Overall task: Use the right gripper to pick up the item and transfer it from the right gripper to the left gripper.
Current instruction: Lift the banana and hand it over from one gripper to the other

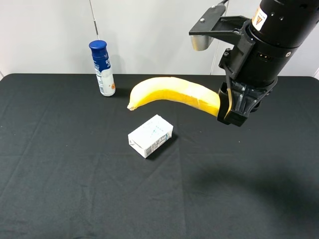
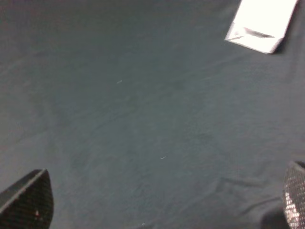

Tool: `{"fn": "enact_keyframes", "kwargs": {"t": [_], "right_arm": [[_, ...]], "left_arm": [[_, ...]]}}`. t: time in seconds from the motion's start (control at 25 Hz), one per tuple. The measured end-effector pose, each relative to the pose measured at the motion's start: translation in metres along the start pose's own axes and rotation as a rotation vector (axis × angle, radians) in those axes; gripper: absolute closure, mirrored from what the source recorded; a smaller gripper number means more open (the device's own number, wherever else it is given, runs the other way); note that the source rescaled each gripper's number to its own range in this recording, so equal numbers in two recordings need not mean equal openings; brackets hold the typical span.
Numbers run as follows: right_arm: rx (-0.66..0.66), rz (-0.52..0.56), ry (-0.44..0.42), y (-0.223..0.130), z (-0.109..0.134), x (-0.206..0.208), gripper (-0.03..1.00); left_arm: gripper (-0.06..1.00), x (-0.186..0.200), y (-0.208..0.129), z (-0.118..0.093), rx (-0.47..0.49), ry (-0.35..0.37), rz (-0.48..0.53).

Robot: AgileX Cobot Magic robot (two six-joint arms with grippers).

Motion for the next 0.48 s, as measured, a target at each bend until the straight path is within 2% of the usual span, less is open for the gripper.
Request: {"fn": "enact_keyframes", "kwargs": {"t": [0.48], "right_arm": [[0.003, 0.002, -0.006, 0.000, -0.001, 0.000, 0.92]], "left_arm": [[0.02, -0.006, 0.040, -0.011, -0.283, -0.207, 0.088]]}}
Point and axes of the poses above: a point on each arm's last joint axis where the gripper is mounted, x pointing back along that axis away from the gripper, z along the wrist's bending axis when the last joint is at zero, y = z × x, the point moved 9 cm from there along -x, pointing out along that axis toward the gripper, and after that the axes turned 14 degrees about -x, right-handed, at the moved point
